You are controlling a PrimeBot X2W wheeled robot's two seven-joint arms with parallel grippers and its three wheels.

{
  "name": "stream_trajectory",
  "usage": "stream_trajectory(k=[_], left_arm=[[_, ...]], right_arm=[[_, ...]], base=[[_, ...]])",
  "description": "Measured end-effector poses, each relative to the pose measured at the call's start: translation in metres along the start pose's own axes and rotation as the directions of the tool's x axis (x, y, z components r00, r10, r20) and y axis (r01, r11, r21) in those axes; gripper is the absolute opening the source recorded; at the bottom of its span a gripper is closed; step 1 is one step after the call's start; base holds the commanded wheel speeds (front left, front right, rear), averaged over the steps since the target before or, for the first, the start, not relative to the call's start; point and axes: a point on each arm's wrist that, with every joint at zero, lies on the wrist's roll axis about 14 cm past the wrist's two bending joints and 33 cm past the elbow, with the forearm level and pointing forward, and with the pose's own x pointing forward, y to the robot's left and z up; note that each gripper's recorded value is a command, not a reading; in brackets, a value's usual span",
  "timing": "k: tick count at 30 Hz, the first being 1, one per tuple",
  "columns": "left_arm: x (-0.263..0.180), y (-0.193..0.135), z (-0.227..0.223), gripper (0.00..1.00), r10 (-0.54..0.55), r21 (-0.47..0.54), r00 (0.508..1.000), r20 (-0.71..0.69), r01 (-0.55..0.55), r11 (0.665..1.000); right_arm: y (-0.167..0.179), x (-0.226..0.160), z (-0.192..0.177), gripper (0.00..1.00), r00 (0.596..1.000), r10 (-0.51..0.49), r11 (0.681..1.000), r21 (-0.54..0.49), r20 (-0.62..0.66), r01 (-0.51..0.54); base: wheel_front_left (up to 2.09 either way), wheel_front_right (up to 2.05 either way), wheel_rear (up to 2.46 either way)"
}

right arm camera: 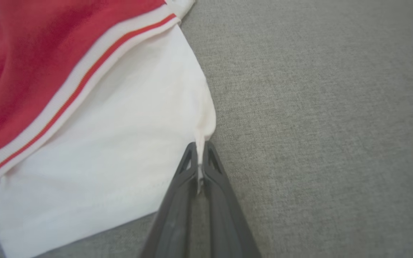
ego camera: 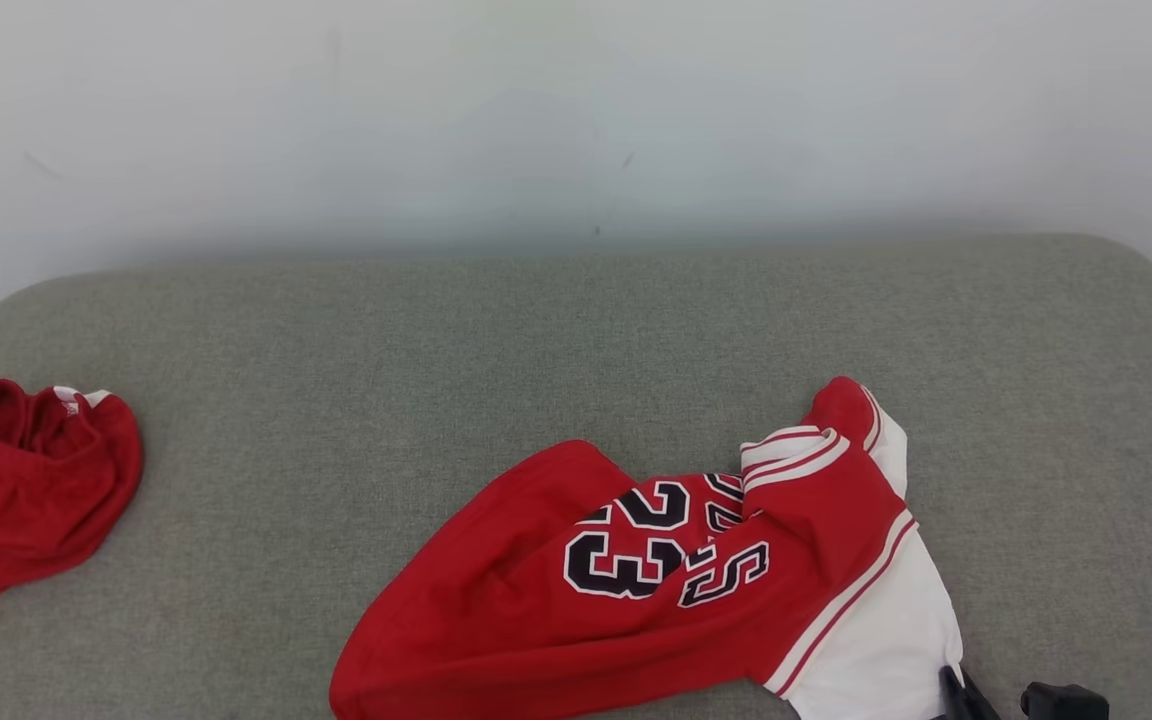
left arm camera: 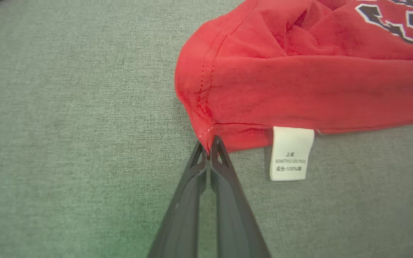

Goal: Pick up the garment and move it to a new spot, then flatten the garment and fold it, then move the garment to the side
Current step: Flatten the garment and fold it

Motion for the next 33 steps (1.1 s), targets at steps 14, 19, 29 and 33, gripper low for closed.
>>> stream_trajectory(k=[14, 19, 29, 33], left_arm=[[-0.006, -0.012, 0.069, 0.00, -0.053, 0.066, 0.972, 0.230, 0.039, 0.997], [0.008, -0.024, 0.133, 0.00, -0.141, 0.186, 0.918, 0.371, 0.076, 0.980], [0.061, -0.063, 0.277, 0.00, -0.380, 0.466, 0.796, 0.471, 0.141, 0.873], [0.088, -0.075, 0.337, 0.00, -0.440, 0.571, 0.759, 0.480, 0.110, 0.813]], right_arm=[[0.012, -0.009, 0.066, 0.00, 0.970, 0.031, 0.996, 0.079, 0.242, -0.052], [0.024, -0.002, 0.131, 0.00, 0.919, 0.087, 0.993, 0.040, 0.385, -0.111], [0.043, 0.034, 0.283, 0.00, 0.799, 0.177, 0.982, -0.045, 0.575, -0.185], [0.044, 0.055, 0.354, 0.00, 0.744, 0.183, 0.980, -0.063, 0.643, -0.187]], base=[[0.00, 0.00, 0.00], [0.00, 0.00, 0.00], [0.00, 0.00, 0.00], [0.00, 0.00, 0.00]])
